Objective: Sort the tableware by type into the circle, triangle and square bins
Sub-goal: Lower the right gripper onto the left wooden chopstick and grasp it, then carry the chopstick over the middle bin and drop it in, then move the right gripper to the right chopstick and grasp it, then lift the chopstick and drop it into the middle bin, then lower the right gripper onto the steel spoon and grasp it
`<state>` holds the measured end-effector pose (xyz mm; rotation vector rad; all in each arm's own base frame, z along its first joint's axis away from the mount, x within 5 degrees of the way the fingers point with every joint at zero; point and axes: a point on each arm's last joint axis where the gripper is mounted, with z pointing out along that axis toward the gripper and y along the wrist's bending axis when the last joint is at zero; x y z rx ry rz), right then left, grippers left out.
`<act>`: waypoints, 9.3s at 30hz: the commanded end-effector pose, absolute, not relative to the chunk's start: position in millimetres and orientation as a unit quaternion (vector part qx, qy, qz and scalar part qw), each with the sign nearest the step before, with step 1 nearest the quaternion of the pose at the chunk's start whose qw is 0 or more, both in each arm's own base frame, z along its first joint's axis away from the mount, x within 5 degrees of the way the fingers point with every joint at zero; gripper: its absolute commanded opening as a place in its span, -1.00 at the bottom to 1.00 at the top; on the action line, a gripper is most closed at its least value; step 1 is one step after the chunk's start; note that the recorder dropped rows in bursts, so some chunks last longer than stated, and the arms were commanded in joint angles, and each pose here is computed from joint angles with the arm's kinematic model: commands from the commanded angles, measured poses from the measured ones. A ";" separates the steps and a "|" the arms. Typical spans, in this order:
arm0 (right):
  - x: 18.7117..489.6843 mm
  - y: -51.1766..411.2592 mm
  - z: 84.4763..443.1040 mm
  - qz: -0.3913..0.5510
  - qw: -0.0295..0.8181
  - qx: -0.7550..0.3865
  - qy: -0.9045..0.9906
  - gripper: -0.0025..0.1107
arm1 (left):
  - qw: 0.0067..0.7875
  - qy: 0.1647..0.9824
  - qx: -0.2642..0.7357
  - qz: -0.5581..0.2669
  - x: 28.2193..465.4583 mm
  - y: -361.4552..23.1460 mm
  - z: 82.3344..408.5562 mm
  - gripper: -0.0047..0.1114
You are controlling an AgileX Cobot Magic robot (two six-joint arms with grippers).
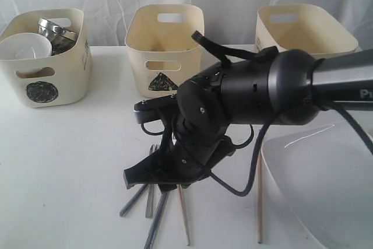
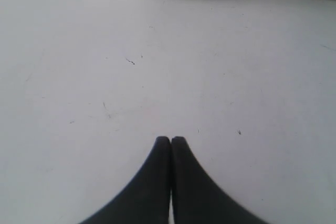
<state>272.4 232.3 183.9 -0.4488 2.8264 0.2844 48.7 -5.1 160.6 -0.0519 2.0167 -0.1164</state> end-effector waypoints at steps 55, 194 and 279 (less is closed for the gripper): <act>389.9 181.5 341.1 0.267 0.575 -0.001 0.774 -0.96 | 0.518 0.853 -0.022 -0.054 47.2 -5.9 156.9 -0.92; 337.9 158.7 285.6 0.285 0.666 -0.093 0.683 -0.96 | 0.518 0.853 -0.022 -0.054 47.2 -5.9 156.9 -0.92; 328.7 282.2 139.8 0.112 0.152 -0.009 0.982 0.06 | 0.518 0.853 -0.022 -0.054 47.2 -5.9 156.9 -0.92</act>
